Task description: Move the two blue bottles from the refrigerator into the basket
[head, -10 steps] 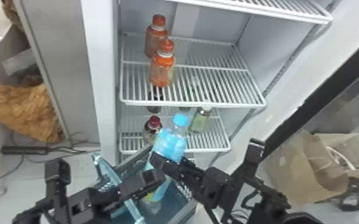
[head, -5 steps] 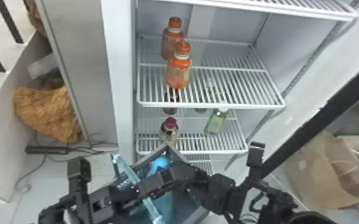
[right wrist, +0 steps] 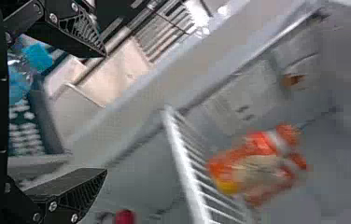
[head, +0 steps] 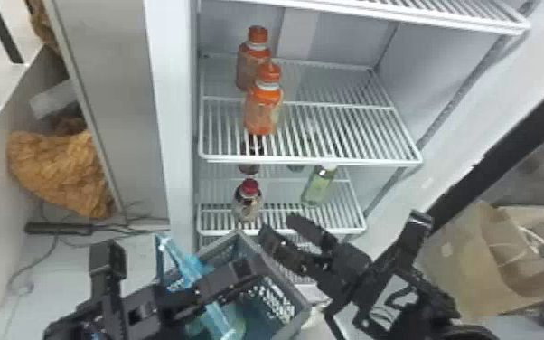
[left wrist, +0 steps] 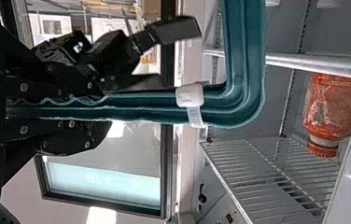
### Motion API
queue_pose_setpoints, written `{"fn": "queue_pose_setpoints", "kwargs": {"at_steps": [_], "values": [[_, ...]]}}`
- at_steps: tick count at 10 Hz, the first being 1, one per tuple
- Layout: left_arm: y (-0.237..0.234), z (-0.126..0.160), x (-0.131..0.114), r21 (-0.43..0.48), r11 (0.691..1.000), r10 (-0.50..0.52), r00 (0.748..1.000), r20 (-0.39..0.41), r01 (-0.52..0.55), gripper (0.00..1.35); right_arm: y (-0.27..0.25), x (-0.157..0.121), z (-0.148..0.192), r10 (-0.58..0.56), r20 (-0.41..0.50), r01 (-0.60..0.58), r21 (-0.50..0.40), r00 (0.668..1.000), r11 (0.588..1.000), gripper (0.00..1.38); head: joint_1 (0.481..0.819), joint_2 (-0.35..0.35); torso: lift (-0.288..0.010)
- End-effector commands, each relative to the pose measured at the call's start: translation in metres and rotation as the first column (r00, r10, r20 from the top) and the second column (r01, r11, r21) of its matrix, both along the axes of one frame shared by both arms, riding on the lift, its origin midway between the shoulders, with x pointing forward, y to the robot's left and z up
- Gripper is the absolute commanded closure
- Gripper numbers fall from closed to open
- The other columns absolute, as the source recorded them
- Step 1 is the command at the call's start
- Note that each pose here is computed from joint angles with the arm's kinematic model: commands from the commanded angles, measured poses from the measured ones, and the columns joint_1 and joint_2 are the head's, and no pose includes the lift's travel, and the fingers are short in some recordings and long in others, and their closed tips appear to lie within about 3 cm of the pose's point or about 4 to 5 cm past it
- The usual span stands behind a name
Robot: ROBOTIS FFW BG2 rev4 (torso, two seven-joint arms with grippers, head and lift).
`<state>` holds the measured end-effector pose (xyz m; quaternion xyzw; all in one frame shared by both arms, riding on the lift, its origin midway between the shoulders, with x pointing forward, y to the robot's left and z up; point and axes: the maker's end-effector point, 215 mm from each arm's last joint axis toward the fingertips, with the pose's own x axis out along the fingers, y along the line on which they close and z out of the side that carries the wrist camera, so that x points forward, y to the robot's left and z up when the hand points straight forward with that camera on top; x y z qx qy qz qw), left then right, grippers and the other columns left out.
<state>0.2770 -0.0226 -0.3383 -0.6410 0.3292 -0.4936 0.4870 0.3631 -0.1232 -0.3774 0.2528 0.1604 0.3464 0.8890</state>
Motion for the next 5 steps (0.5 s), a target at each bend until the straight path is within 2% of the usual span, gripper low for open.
{"fn": "queue_pose_setpoints", "kwargs": {"at_steps": [1,4,5], "values": [[0.001,-0.001,-0.001,0.0,1.0,0.002,1.0,-0.005,-0.002,1.2,-0.018,0.006,0.005,-0.063,0.06,0.062,0.018,0.996,0.998,0.19,0.695,-0.259,0.0],[0.001,-0.005,-0.004,0.004,1.0,0.003,1.0,-0.015,-0.003,1.2,-0.047,0.002,0.014,-0.154,0.167,0.154,0.012,0.974,0.988,0.19,0.695,-0.305,0.0],[0.001,-0.005,-0.005,0.003,1.0,0.003,1.0,-0.017,-0.003,1.2,-0.057,-0.009,0.009,-0.171,0.172,0.174,-0.005,0.97,0.985,0.19,0.695,-0.327,0.0]]}}
